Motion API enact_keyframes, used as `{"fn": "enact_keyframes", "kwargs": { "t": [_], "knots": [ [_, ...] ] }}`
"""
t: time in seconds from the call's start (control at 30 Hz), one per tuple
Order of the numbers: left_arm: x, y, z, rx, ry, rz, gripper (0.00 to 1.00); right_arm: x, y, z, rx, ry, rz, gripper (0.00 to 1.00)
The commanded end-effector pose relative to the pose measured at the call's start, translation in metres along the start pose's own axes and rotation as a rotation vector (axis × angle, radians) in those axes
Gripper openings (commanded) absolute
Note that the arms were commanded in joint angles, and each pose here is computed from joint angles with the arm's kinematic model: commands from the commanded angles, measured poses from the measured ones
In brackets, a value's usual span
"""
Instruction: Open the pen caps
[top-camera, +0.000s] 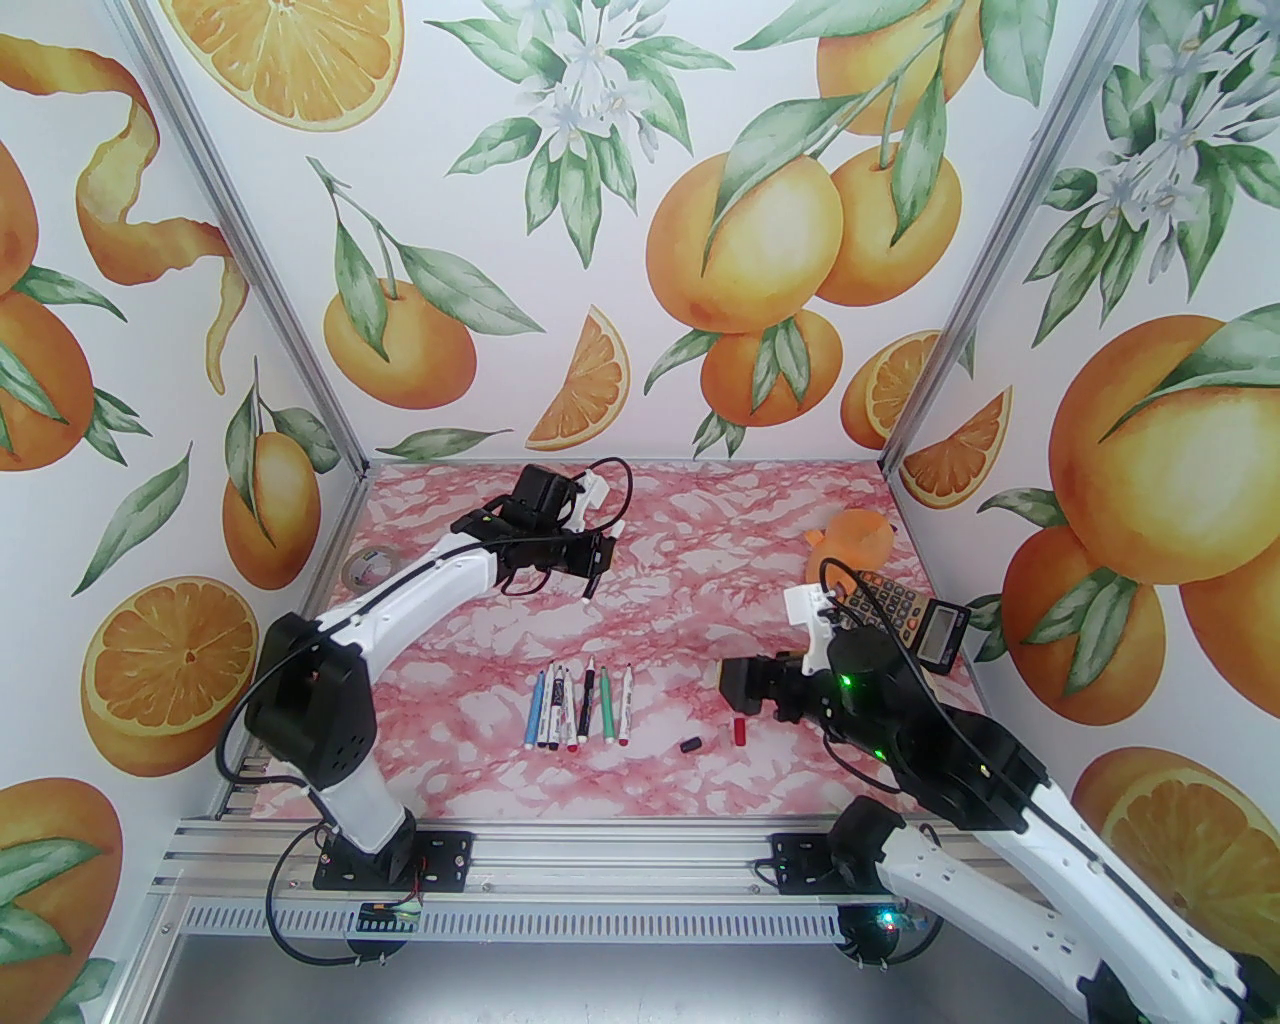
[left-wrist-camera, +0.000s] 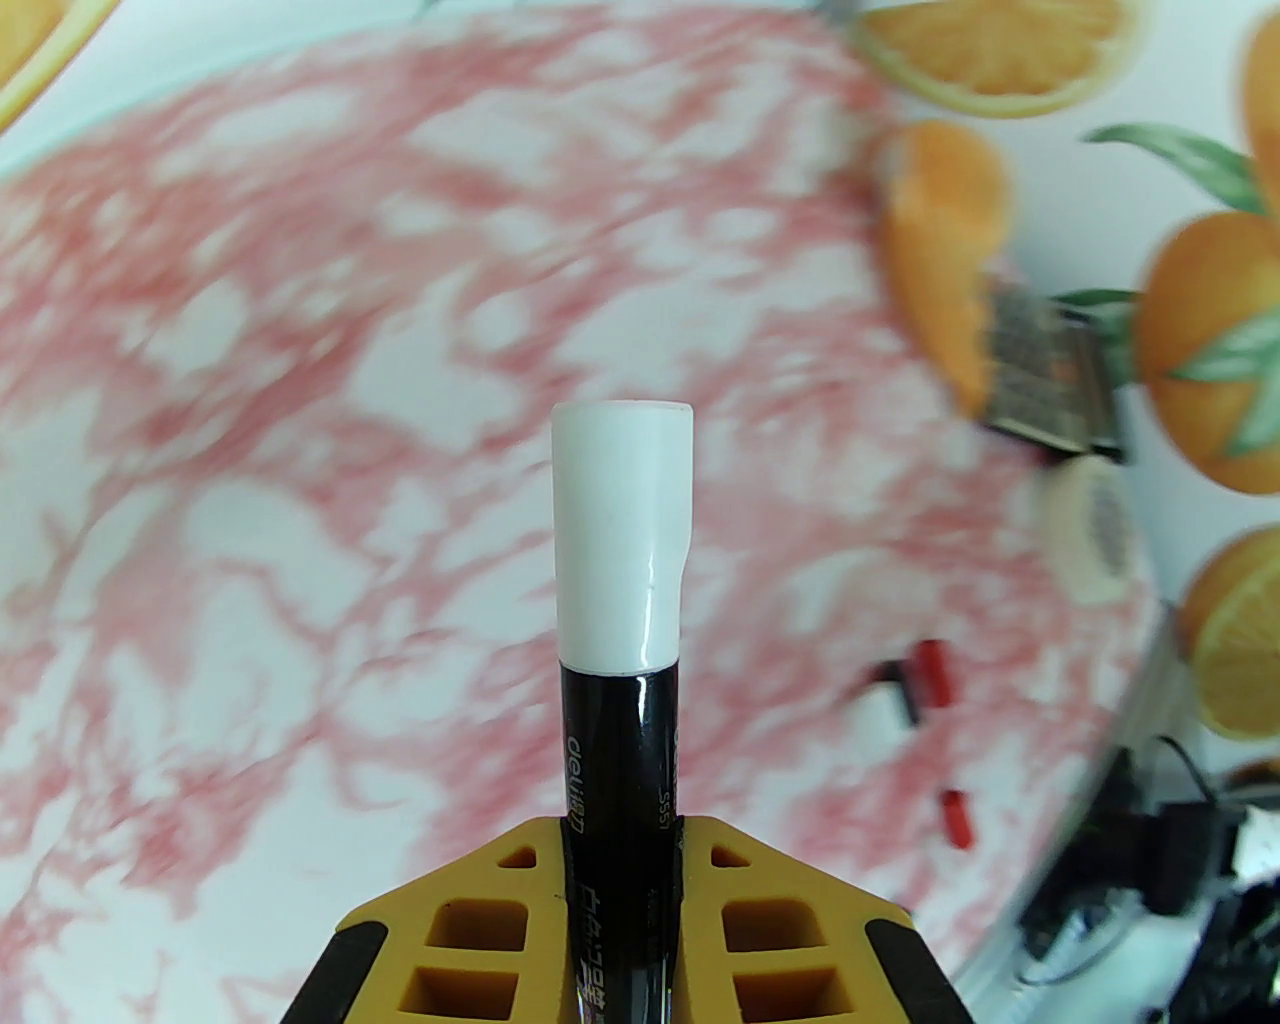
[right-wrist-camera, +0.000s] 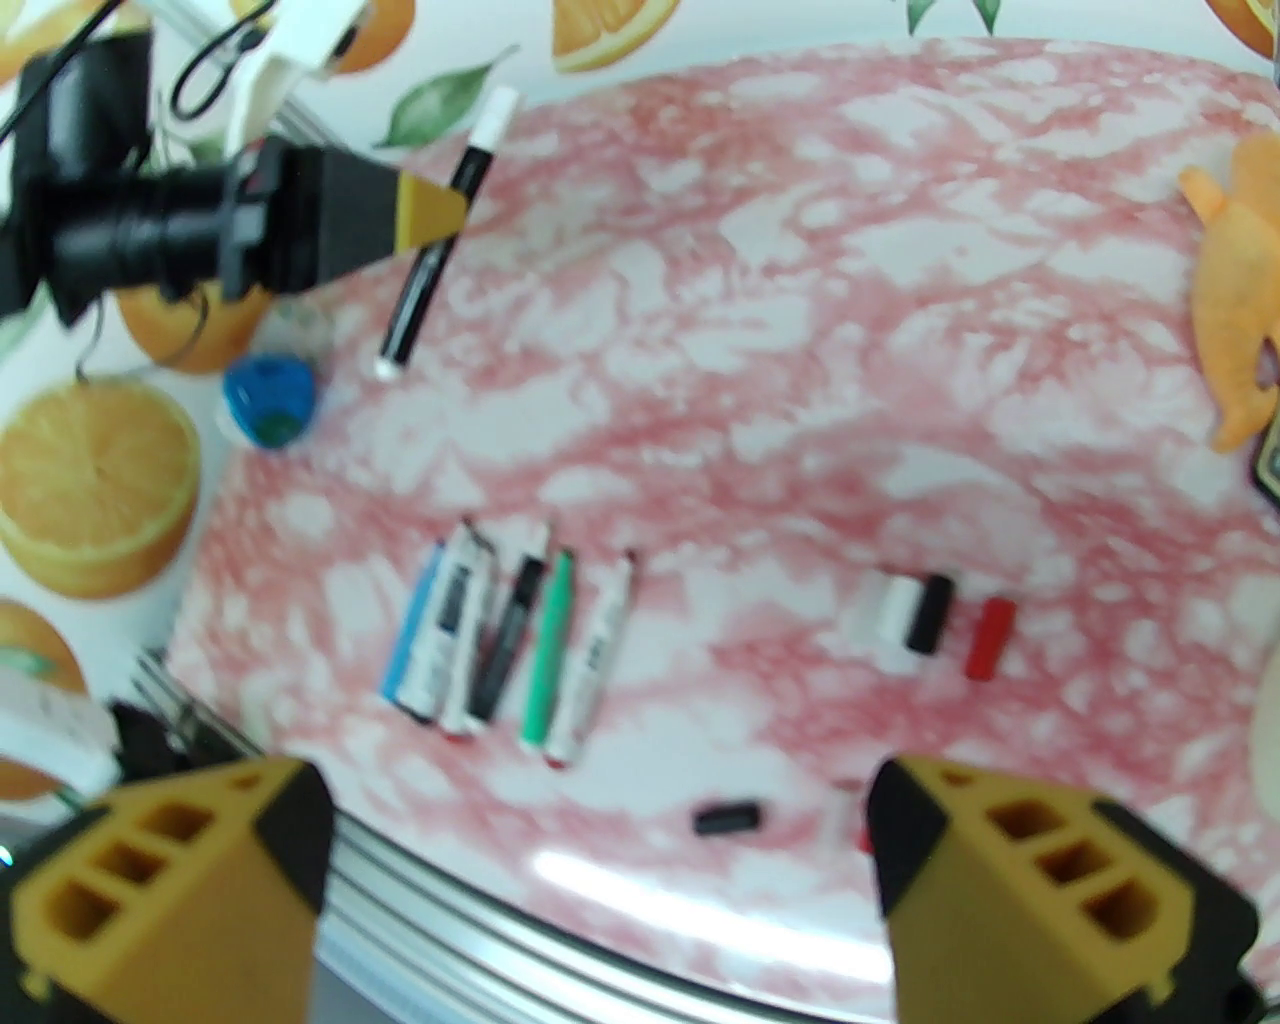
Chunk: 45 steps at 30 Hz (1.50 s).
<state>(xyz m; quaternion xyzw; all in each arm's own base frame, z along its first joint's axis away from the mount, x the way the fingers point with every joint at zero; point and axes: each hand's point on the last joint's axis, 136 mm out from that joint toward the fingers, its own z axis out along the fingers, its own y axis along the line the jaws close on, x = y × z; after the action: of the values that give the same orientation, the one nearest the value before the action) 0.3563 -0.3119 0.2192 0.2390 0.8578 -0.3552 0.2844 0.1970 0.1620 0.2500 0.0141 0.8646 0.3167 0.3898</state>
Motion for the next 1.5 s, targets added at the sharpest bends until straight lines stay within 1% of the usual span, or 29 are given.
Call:
{"fn": "enact_keyframes", "kwargs": {
  "t": [0.0, 0.03, 0.17, 0.27, 0.33, 0.47, 0.57, 0.67, 0.83, 1.03, 1.47],
  "knots": [
    [0.004, -0.066, -0.009, 0.229, -0.027, 0.125, 0.13, -0.029, 0.016, 0.010, -0.075, -0.142, 0.139, 0.91],
    [0.012, -0.083, -0.009, 0.278, -0.025, 0.152, 0.13, -0.033, 0.017, 0.013, -0.084, -0.167, 0.167, 0.89],
    [0.031, -0.111, -0.009, 0.367, -0.001, 0.187, 0.13, -0.037, 0.014, 0.019, -0.091, -0.209, 0.212, 0.85],
    [0.049, -0.136, -0.005, 0.436, 0.049, 0.233, 0.13, -0.038, 0.016, 0.025, -0.106, -0.218, 0.235, 0.83],
    [0.057, -0.149, -0.003, 0.464, 0.070, 0.248, 0.13, -0.039, 0.016, 0.030, -0.101, -0.220, 0.242, 0.81],
    [0.066, -0.163, -0.002, 0.491, 0.088, 0.260, 0.12, -0.042, 0.004, 0.030, -0.061, -0.260, 0.272, 0.75],
    [0.070, -0.170, -0.003, 0.511, 0.099, 0.268, 0.12, -0.043, 0.002, 0.028, -0.057, -0.275, 0.278, 0.69],
    [0.072, -0.174, -0.003, 0.524, 0.103, 0.277, 0.12, -0.043, 0.004, 0.029, -0.060, -0.263, 0.270, 0.66],
    [0.074, -0.175, -0.003, 0.528, 0.108, 0.282, 0.11, -0.040, 0.015, 0.032, -0.110, -0.226, 0.257, 0.59],
    [0.076, -0.176, -0.001, 0.533, 0.112, 0.285, 0.10, -0.037, 0.017, 0.034, -0.130, -0.204, 0.263, 0.46],
    [0.081, -0.180, -0.001, 0.552, 0.127, 0.298, 0.09, -0.038, 0.020, 0.031, -0.147, -0.190, 0.267, 0.33]
  ]
}}
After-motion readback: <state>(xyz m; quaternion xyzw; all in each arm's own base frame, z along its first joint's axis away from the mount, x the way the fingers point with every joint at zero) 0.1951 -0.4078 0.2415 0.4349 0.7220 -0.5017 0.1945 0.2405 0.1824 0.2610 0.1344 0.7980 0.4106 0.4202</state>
